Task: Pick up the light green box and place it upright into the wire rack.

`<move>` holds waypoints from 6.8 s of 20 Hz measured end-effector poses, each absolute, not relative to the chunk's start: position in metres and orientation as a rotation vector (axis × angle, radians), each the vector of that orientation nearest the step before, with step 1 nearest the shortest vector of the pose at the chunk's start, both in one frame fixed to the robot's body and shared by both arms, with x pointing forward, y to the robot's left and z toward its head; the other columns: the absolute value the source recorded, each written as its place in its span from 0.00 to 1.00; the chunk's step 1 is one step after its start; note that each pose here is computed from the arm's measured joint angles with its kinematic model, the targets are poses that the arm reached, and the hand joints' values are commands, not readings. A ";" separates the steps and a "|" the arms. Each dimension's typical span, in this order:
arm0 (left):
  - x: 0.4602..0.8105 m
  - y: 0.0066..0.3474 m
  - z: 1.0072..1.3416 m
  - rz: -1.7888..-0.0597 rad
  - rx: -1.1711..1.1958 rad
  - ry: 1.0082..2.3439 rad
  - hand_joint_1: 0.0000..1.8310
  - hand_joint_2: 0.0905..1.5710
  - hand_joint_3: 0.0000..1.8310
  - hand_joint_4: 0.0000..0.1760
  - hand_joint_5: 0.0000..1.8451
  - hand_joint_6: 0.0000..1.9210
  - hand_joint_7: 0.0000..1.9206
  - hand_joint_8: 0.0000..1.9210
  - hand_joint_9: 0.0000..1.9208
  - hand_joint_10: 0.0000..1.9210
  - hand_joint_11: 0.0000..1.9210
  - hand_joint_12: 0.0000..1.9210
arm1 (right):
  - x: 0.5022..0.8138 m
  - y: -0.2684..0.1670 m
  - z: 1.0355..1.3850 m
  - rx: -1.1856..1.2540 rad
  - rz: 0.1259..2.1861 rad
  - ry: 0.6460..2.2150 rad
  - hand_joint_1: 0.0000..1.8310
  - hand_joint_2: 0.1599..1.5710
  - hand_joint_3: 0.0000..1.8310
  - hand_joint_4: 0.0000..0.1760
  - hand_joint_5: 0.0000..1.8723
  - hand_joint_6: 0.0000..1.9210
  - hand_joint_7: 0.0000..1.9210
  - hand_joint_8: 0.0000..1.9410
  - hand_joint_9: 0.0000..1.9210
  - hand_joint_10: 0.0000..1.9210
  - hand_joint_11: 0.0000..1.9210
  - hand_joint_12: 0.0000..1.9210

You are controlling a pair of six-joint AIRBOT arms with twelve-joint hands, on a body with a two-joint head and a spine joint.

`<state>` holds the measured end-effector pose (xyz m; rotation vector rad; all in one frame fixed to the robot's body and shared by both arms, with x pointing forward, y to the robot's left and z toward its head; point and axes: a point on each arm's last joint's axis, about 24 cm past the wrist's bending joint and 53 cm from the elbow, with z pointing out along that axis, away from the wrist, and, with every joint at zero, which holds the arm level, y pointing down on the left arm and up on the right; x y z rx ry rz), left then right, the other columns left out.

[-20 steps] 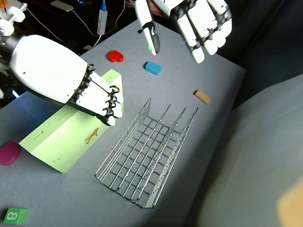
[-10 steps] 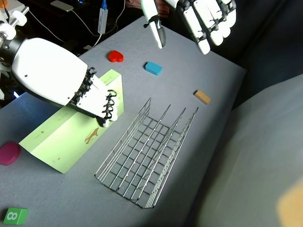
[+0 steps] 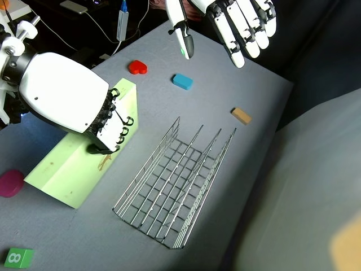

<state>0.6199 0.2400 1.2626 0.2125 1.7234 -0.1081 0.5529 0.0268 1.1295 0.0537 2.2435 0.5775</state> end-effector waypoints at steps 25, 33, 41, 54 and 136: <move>0.619 0.236 1.265 -0.128 0.201 1.720 0.08 0.75 0.00 0.09 0.26 0.00 0.22 0.00 0.19 0.00 0.00 0.48 | 0.608 0.037 1.286 0.068 0.692 1.908 0.74 0.74 0.00 0.00 0.41 0.58 0.41 0.67 0.41 0.79 0.40 0.79; 0.619 0.237 1.265 -0.127 0.199 1.721 0.08 0.76 0.00 0.12 0.25 0.00 0.21 0.00 0.19 0.00 0.00 0.48 | 0.628 0.050 1.279 0.044 0.664 1.891 0.74 0.73 0.00 0.00 0.42 0.57 0.42 0.66 0.41 0.78 0.40 0.78; 0.619 0.237 1.264 -0.124 0.201 1.725 0.07 0.76 0.00 0.12 0.25 0.00 0.21 0.00 0.19 0.00 0.00 0.47 | 0.636 0.053 1.258 0.035 0.635 1.918 0.74 0.73 0.00 0.00 0.41 0.58 0.43 0.65 0.40 0.78 0.38 0.78; 0.615 0.232 1.254 -0.118 0.228 1.748 0.08 0.75 0.00 0.12 0.25 0.00 0.20 0.00 0.17 0.00 0.00 0.46 | 0.647 0.064 1.223 -0.011 0.600 1.974 0.74 0.73 0.00 0.00 0.41 0.57 0.43 0.65 0.41 0.78 0.38 0.79; 0.601 0.122 1.234 -0.291 0.266 1.822 0.34 0.86 0.00 0.18 0.72 1.00 0.77 1.00 0.79 1.00 0.83 1.00 | 0.551 -0.034 1.215 -0.222 0.746 2.026 0.44 0.90 0.00 1.00 0.69 1.00 0.79 1.00 0.89 1.00 0.98 1.00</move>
